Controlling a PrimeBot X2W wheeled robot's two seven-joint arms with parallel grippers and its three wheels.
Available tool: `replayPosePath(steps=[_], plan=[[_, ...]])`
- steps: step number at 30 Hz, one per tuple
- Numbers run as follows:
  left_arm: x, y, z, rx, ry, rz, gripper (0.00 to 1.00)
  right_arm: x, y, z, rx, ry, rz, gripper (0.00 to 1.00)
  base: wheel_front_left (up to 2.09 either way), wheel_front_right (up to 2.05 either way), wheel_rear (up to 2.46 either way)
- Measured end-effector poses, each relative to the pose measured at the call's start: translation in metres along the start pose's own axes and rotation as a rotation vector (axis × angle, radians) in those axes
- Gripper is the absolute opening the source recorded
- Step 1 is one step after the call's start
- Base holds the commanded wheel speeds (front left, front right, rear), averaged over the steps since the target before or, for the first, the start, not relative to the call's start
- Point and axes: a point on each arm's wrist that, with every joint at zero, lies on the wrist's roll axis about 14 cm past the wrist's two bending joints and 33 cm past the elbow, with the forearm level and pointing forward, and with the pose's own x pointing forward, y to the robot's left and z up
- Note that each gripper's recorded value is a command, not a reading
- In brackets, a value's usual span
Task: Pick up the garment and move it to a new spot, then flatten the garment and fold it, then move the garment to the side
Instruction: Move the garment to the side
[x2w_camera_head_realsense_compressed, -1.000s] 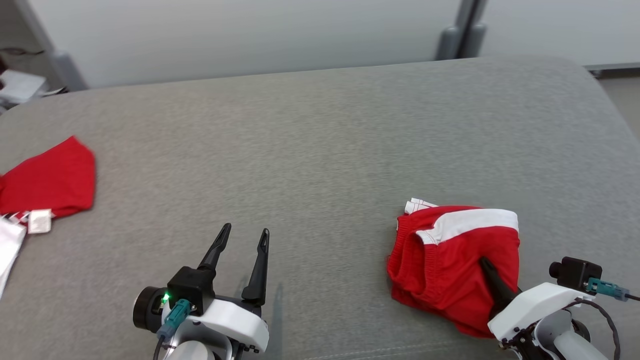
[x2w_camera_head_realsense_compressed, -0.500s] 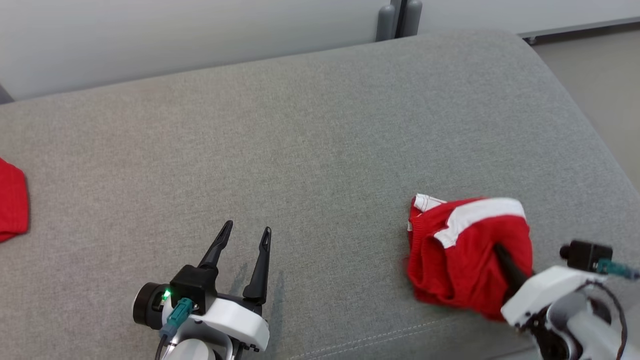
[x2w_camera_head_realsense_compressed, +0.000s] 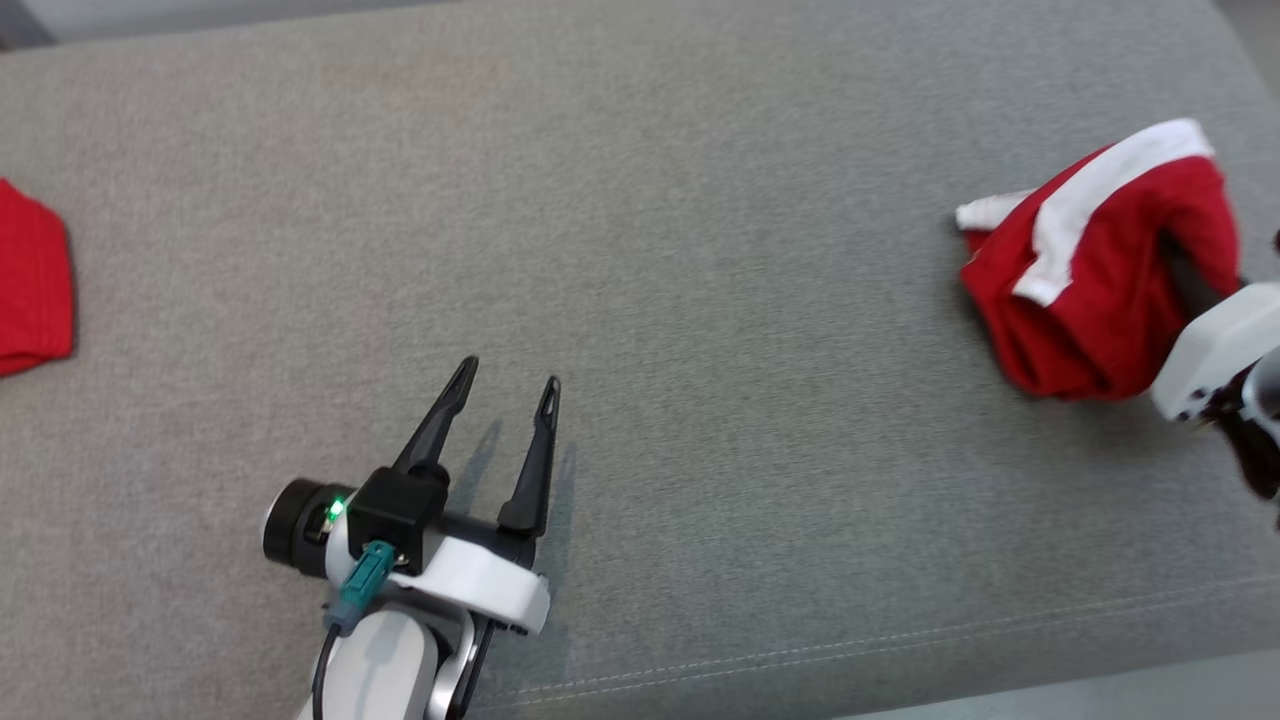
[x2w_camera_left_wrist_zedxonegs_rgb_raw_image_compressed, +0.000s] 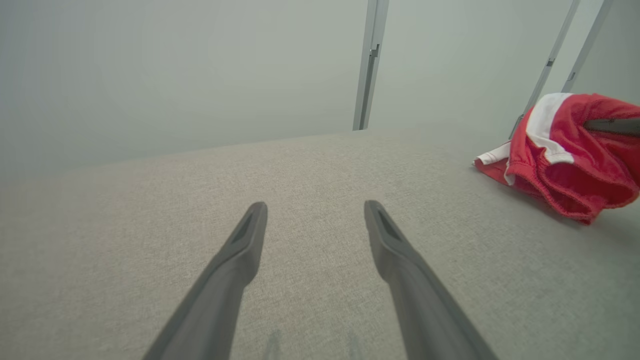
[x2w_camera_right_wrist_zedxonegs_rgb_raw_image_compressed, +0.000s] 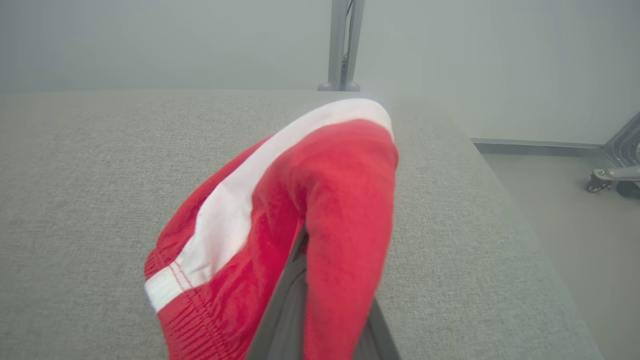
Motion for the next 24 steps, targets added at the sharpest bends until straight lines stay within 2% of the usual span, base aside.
replayPosePath(steps=[4, 8, 18, 20, 21, 22, 24], plan=[[0.009, 0.004, 0.018, 0.018, -0.065, -0.004, 1.0, 0.03, -0.026, 0.009, -0.071, 0.029, -0.065, 0.0, 0.0, 0.0, 0.0], [0.01, 0.012, 0.023, 0.025, -0.084, 0.009, 1.0, 0.05, -0.049, 0.009, -0.088, 0.053, -0.134, 0.0, 0.0, 0.0, 0.0], [-0.001, 0.036, 0.014, 0.045, -0.056, 0.081, 1.0, 0.078, -0.063, -0.007, -0.127, 0.103, -0.184, 0.0, 0.0, 0.0, 0.0], [-0.001, 0.037, 0.013, 0.046, -0.054, 0.085, 1.0, 0.079, -0.065, -0.006, -0.121, 0.105, -0.193, 0.39, 0.0, 0.0, 0.0], [-0.001, 0.037, 0.014, 0.046, -0.055, 0.084, 1.0, 0.077, -0.069, -0.008, -0.107, 0.115, -0.205, 0.93, 0.0, 0.0, 0.0], [-0.001, 0.036, 0.014, 0.046, -0.056, 0.083, 1.0, 0.074, -0.075, -0.01, -0.097, 0.133, -0.222, 1.0, 0.0, 0.0, 0.0], [-0.002, 0.034, 0.017, 0.048, -0.061, 0.076, 1.0, 0.059, -0.094, -0.019, -0.085, 0.173, -0.269, 1.0, 0.0, 0.0, 0.0]])
